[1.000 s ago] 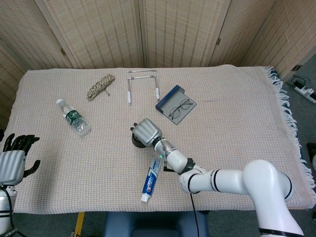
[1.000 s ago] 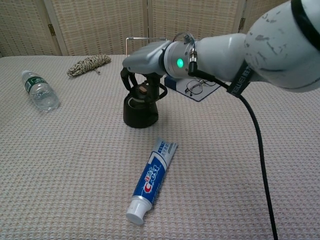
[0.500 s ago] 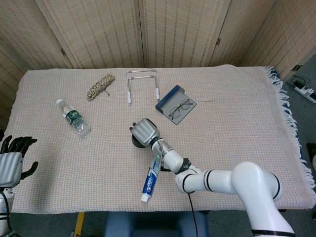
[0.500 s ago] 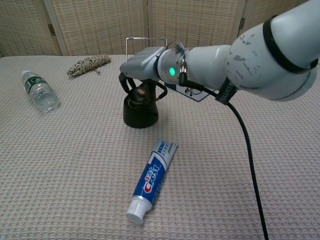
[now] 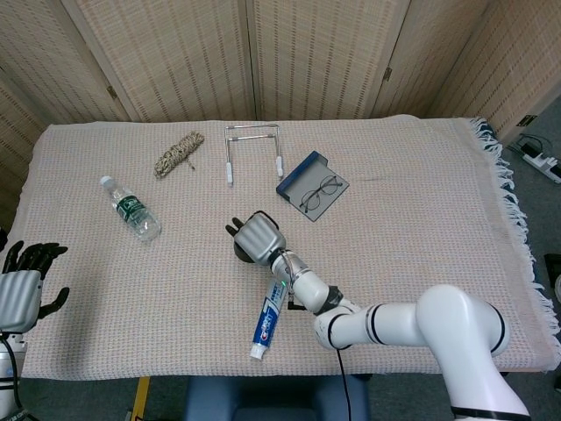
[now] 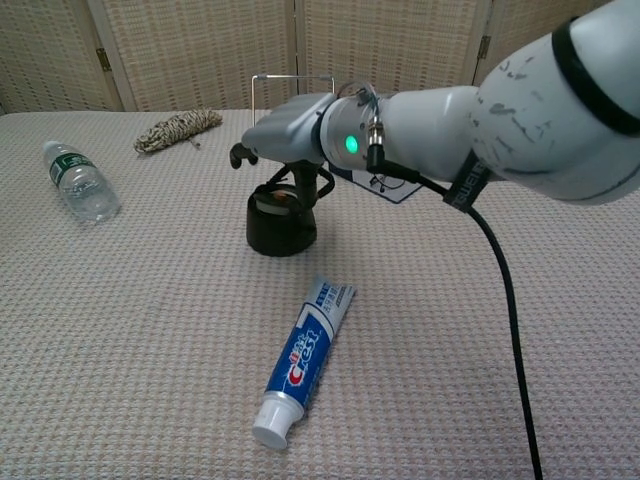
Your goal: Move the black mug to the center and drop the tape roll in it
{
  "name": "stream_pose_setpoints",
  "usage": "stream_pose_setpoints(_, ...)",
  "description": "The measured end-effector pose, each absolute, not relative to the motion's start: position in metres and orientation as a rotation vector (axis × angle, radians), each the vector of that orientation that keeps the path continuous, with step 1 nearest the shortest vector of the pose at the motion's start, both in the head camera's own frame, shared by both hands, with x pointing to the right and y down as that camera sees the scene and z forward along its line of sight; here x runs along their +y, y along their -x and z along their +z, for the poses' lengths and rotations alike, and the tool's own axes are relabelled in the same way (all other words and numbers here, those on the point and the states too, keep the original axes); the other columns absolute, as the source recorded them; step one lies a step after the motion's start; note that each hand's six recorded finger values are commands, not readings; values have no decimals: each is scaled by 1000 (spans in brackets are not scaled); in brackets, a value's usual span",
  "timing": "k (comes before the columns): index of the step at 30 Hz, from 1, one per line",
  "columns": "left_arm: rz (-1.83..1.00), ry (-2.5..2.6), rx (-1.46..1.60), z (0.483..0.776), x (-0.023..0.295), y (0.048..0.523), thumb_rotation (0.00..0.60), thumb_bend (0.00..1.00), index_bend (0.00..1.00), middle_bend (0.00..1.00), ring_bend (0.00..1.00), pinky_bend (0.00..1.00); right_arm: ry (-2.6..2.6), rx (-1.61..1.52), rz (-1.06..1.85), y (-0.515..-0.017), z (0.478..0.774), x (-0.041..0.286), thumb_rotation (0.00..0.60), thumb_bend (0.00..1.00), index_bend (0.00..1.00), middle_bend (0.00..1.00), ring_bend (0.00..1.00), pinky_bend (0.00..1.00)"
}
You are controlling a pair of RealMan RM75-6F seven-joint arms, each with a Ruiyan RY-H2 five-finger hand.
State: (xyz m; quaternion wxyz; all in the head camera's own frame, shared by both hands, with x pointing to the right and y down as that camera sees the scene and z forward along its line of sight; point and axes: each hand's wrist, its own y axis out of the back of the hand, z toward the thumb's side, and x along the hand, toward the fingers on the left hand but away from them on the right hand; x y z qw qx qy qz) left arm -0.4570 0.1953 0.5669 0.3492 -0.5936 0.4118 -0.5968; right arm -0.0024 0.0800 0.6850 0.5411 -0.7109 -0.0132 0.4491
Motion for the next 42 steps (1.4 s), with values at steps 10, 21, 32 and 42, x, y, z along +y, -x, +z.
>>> stream_pose_setpoints(10, -1551, 1543, 1067, 570, 197, 457, 600, 273, 196, 160, 103, 4, 1764, -29, 1024, -12, 675, 96, 600, 387, 128, 272, 830, 816)
stream_pose_setpoints(21, -1556, 1545, 1068, 571, 198, 457, 600, 273, 197, 160, 103, 4, 1774, 10, 1025, -10, 687, 106, 600, 388, 129, 275, 832, 816)
stream_pose_setpoints(32, -1557, 1542, 1064, 573, 196, 459, 600, 273, 201, 160, 103, 4, 1756, -86, 1016, -29, 661, 92, 600, 387, 129, 275, 806, 816)
stream_pose_setpoints(42, -1582, 1529, 1091, 583, 191, 468, 600, 273, 204, 159, 103, 4, 1688, -343, 1139, -148, 600, 88, 600, 388, 89, 269, 532, 545)
